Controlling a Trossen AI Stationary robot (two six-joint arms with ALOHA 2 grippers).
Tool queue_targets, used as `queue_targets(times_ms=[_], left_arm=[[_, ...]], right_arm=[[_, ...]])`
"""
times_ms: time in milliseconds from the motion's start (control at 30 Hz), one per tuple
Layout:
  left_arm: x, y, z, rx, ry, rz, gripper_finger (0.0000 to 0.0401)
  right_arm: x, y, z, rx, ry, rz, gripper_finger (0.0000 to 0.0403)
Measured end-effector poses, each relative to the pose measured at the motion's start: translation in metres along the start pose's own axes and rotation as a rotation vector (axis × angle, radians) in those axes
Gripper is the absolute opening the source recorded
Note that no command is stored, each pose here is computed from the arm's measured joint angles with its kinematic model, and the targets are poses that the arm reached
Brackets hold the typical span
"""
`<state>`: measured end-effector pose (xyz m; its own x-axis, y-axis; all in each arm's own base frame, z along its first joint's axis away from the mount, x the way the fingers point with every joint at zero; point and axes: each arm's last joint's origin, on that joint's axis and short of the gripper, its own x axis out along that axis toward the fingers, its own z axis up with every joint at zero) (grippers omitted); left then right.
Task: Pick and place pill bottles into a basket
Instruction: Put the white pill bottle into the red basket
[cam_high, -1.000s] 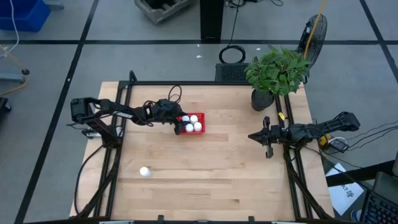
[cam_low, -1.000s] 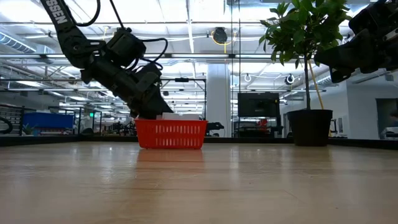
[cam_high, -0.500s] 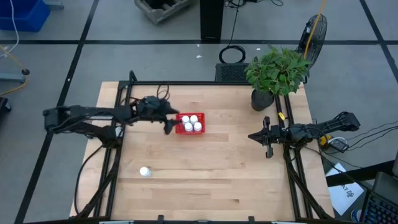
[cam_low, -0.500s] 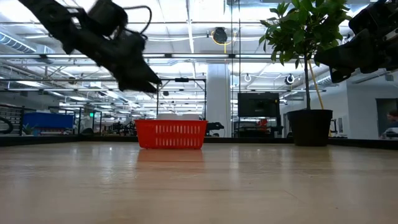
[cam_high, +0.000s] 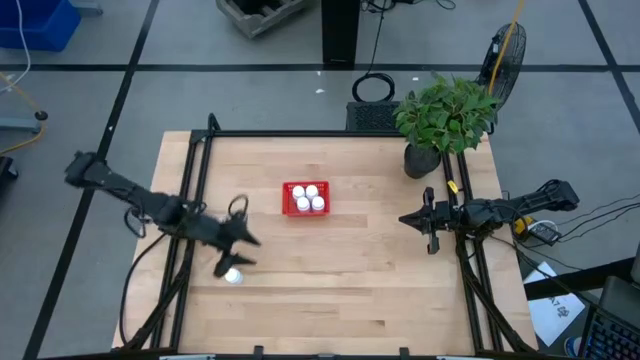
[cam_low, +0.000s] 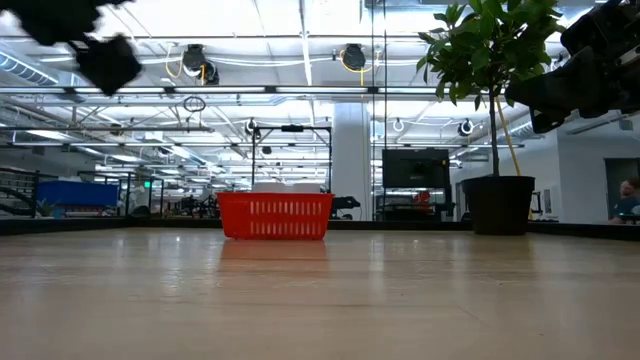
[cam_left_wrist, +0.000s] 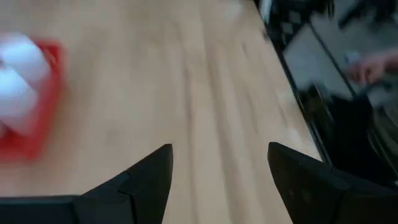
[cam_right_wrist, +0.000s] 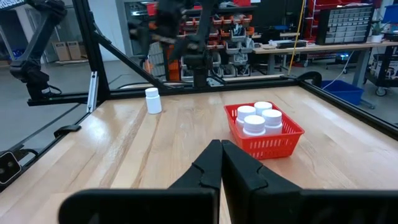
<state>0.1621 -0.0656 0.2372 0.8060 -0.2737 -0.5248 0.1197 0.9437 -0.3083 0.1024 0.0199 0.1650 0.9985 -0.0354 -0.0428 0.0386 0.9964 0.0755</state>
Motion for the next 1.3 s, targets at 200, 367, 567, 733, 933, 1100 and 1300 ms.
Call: queue_targets(times_ms=[200, 367, 567, 733, 933, 1100, 1300], left_arm=[[0.002, -0.038, -0.025, -0.032, 0.109, -0.098, 0.0269], [0.005, -0.063, -0.026, 0.077, 0.010, -0.174, 0.0269], [-0.002, -0.081, -0.042, 0.220, -0.017, -0.140, 0.0269], [-0.014, -0.089, -0.054, 0.373, -0.043, -0.102, 0.0269], [-0.024, -0.089, -0.065, 0.449, -0.033, -0.057, 0.0269], [-0.027, -0.090, -0.069, 0.494, -0.017, -0.051, 0.0269], [-0.022, -0.081, -0.085, 0.465, -0.043, 0.004, 0.0269]], right_arm=[[0.000, 0.000, 0.000, 0.000, 0.000, 0.000, 0.0000], [0.000, 0.000, 0.000, 0.000, 0.000, 0.000, 0.0000], [0.000, 0.000, 0.000, 0.000, -0.001, 0.000, 0.0000], [0.000, 0.000, 0.000, 0.000, 0.000, 0.000, 0.0000], [0.000, 0.000, 0.000, 0.000, 0.000, 0.000, 0.0000], [0.000, 0.000, 0.000, 0.000, 0.000, 0.000, 0.0000], [0.000, 0.000, 0.000, 0.000, 0.000, 0.000, 0.0000]])
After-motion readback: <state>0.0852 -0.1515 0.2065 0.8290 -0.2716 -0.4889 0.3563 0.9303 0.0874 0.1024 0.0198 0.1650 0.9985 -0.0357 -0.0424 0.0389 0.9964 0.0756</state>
